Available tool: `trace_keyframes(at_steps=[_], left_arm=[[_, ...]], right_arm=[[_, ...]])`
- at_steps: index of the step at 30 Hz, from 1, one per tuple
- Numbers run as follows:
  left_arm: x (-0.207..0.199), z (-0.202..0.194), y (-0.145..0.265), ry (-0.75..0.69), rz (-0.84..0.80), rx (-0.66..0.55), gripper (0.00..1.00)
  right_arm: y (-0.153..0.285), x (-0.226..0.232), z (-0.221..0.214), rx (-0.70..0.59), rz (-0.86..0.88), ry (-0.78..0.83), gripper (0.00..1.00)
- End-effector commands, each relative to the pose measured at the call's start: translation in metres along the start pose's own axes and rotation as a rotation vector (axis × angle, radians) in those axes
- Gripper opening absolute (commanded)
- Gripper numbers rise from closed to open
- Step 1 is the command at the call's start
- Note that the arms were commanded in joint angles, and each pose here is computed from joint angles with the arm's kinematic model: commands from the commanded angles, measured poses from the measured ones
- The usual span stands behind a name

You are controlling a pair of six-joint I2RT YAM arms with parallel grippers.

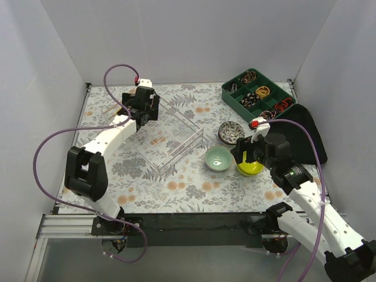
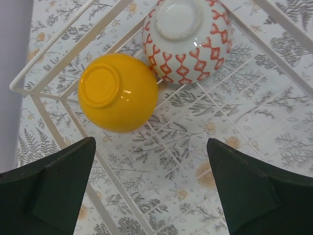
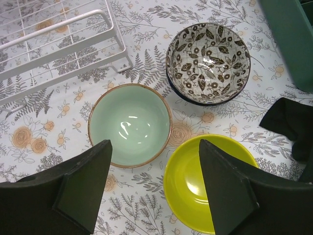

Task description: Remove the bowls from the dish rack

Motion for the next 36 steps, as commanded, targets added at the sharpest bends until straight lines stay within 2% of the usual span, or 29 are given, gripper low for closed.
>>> trace_keyframes(at_steps=[1, 10, 17, 23, 36], left_arm=[[0.015, 0.005, -0.021, -0.059, 0.153, 0.002, 0.98], [0.020, -0.006, -0.067, -0.082, 0.329, 0.020, 0.98], [0.018, -0.003, -0.086, -0.086, 0.380, -0.015, 0.98], [0.015, -0.018, -0.108, -0.175, 0.399, 0.027, 0.98], [0.021, -0.043, -0.116, -0.313, 0.449, 0.121, 0.98]], right_arm=[[0.007, 0.002, 0.019, -0.073, 0.019, 0.030, 0.81], [0.007, 0.003, 0.015, -0.070, 0.041, 0.057, 0.82], [0.006, 0.004, 0.010, -0.057, 0.053, 0.082, 0.82], [0.002, 0.002, 0.009, -0.039, 0.048, 0.097, 0.82], [-0.005, 0.000, 0.008, -0.021, 0.043, 0.107, 0.81]])
Point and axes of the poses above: each gripper's point midway between its finger pads, its own y axis back along the fingers, its own x axis along the line the jaws close on, z = x × y, the point moved 6 cm from there along y, back along the fingers, and after that the axes turned 8 degrees about y, right-handed, at the moved point
